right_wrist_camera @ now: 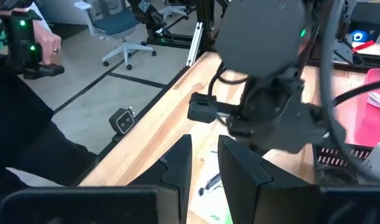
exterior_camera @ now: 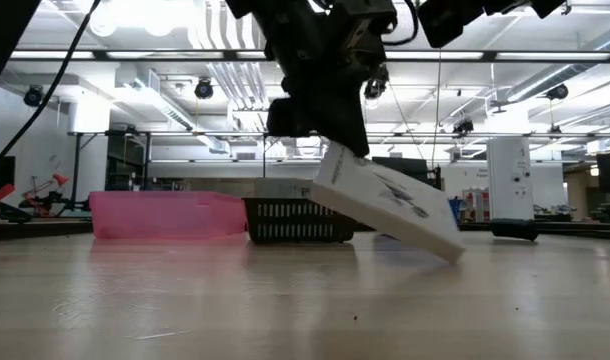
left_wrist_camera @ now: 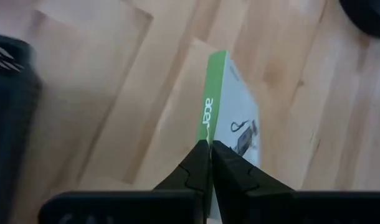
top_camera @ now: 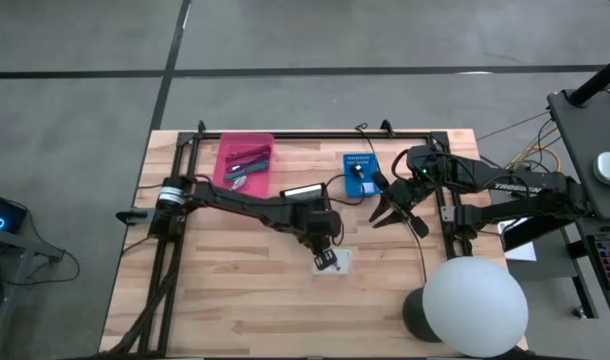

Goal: Pick and place items into bin
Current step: Put the white card reader box into the black bin

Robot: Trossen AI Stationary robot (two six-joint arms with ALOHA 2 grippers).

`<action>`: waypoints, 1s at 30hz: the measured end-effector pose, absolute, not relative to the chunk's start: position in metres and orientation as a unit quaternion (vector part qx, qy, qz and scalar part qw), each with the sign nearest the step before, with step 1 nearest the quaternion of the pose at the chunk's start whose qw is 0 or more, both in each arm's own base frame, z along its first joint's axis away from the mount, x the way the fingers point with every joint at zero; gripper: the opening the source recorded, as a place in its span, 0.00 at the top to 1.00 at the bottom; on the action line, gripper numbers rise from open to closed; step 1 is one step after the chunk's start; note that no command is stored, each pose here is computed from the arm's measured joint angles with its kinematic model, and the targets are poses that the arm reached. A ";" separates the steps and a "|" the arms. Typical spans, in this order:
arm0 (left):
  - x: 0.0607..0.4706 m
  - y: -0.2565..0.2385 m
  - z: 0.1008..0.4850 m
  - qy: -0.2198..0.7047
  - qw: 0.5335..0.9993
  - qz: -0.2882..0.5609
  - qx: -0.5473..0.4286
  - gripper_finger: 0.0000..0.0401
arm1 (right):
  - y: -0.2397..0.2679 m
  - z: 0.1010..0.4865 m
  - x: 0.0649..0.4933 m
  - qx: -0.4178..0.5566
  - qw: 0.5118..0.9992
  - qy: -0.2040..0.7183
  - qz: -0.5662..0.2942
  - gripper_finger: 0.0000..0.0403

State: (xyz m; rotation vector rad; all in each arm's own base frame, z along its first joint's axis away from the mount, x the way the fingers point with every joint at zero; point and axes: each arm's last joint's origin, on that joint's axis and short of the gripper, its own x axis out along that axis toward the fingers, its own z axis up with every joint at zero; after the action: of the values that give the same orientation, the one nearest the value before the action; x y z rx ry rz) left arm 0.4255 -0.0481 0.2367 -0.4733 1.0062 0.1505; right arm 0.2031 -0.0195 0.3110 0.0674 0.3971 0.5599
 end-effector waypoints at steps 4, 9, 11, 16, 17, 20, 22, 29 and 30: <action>0.420 -0.041 0.248 0.468 0.855 0.091 -0.206 1.00 | -0.020 0.311 0.203 0.033 0.941 0.195 0.274 0.83; 0.411 -0.031 0.266 0.450 0.866 0.118 -0.185 1.00 | -0.020 0.311 0.203 0.033 0.941 0.194 0.274 0.83; 0.406 -0.028 0.277 0.435 0.873 0.126 -0.179 1.00 | -0.019 0.311 0.203 0.033 0.941 0.195 0.275 0.83; 0.395 -0.019 0.301 0.404 0.888 0.132 -0.174 1.00 | -0.020 0.311 0.203 0.033 0.941 0.194 0.274 0.83; 0.394 -0.018 0.303 0.402 0.890 0.132 -0.170 1.00 | -0.020 0.311 0.203 0.033 0.941 0.194 0.274 0.83; 0.393 -0.016 0.303 0.398 0.891 0.135 -0.169 1.00 | -0.019 0.311 0.203 0.033 0.941 0.195 0.275 0.83; 0.394 -0.017 0.304 0.395 0.893 0.131 -0.170 1.00 | -0.019 0.311 0.203 0.033 0.941 0.195 0.275 0.83; 0.410 -0.025 0.294 0.383 0.911 0.017 -0.156 0.86 | -0.020 0.311 0.203 0.033 0.941 0.195 0.275 0.83; 0.411 -0.027 0.292 0.385 0.910 0.011 -0.154 0.81 | -0.019 0.311 0.203 0.033 0.941 0.195 0.275 0.83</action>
State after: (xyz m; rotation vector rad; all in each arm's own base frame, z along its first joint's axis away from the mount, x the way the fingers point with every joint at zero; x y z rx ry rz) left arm 0.4106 -0.0271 0.2923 -0.3184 0.7933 0.0225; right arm 0.2030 -0.0195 0.3109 0.0673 0.3975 0.5602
